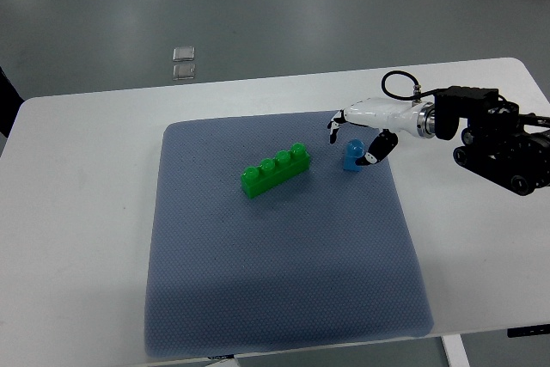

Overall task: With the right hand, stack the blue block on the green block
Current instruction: 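Close the right hand fingers around the blue block and lift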

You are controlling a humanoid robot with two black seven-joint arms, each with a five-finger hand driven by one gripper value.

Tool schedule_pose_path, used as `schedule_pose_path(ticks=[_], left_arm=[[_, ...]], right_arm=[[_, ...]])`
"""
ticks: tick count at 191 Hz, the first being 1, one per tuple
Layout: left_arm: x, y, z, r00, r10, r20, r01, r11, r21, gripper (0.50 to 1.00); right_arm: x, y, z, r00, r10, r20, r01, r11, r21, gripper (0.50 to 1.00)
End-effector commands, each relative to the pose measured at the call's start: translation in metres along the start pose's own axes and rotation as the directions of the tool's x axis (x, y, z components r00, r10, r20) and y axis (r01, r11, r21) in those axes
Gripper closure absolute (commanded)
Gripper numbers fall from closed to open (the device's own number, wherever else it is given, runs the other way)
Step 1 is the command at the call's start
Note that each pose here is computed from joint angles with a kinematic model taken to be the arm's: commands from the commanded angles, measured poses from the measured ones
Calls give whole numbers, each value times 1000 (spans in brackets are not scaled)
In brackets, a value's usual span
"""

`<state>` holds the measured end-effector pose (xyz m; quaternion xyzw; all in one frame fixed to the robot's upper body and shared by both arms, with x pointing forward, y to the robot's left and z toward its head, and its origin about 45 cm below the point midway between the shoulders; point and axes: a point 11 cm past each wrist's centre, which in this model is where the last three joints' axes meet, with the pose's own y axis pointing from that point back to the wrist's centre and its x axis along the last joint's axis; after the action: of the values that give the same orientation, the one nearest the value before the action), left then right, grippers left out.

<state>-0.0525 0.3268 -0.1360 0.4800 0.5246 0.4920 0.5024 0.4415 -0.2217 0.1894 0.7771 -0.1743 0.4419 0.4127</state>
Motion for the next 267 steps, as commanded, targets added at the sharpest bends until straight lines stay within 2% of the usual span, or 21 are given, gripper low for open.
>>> schedule_pose_path(ticks=[1, 73, 106, 118, 129, 267], left_arm=[[0, 0, 0, 1000, 0, 0, 0, 1000, 0, 500], [0, 0, 0, 1000, 0, 0, 0, 1000, 0, 500], [0, 0, 0, 1000, 0, 0, 0, 1000, 0, 500], [0, 0, 0, 1000, 0, 0, 0, 1000, 0, 500], [0, 0, 0, 1000, 0, 1, 0, 1000, 0, 500], [0, 0, 0, 1000, 0, 0, 0, 1000, 0, 500]], right_arm=[[-1, 0, 0, 1000, -5, -1, 5, 1000, -1, 666], [-6, 1, 2, 1000, -23, -10, 23, 1000, -7, 671], [-6, 1, 3, 1000, -25, -17, 24, 1000, -9, 740], [-6, 1, 2, 1000, -25, -17, 24, 1000, -8, 740], [-6, 1, 3, 1000, -25, -19, 25, 1000, -8, 773], [-12, 3, 5, 998, -45, -36, 45, 999, -12, 773]])
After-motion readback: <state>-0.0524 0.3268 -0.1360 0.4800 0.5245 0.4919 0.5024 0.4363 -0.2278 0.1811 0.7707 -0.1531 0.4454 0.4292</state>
